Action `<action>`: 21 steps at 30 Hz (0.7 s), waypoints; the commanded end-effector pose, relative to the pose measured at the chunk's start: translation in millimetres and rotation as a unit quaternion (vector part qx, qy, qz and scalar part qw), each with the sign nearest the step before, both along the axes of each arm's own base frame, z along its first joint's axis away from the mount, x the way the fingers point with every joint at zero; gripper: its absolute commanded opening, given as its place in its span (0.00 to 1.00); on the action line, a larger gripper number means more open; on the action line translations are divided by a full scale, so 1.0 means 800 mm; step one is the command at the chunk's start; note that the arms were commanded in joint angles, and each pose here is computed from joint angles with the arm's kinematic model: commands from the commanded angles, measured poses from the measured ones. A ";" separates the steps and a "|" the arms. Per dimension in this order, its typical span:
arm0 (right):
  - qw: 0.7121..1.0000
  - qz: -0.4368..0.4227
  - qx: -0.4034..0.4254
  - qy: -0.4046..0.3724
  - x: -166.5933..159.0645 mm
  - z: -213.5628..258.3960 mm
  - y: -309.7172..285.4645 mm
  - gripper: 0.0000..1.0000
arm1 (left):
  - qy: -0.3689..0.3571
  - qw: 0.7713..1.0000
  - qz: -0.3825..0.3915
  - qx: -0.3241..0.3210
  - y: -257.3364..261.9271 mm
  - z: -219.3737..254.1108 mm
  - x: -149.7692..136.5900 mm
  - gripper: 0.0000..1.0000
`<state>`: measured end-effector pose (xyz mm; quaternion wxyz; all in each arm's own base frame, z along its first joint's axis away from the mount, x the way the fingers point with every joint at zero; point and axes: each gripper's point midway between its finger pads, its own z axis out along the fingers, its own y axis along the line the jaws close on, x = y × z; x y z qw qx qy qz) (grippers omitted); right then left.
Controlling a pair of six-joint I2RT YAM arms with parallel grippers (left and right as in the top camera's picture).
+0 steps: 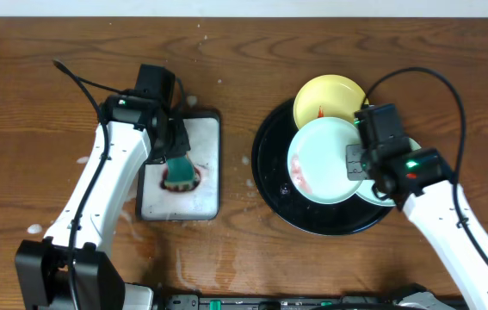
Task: Clean dirty plates on tray and stack at the side
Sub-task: 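Return the sponge to the soapy tray with the left gripper, then grasp the scrubbed pale green plate rim with the right gripper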
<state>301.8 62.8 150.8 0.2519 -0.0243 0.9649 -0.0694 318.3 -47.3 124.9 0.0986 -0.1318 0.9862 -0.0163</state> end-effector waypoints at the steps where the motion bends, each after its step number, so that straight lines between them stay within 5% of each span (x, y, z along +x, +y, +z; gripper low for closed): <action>1: 0.990 0.014 -0.123 -0.061 0.008 0.037 -0.008 0.01 | 0.009 0.999 -0.042 -0.004 -0.002 -0.009 -0.005 0.40; 13: 0.942 0.123 -0.275 -0.148 -0.011 0.083 0.057 0.01 | -0.070 0.995 -0.053 -0.053 -0.019 0.059 -0.012 0.55; 21: 0.907 0.177 -0.336 -0.183 -0.025 0.105 0.085 0.01 | -0.125 0.989 -0.055 -0.058 -0.017 0.101 -0.025 0.79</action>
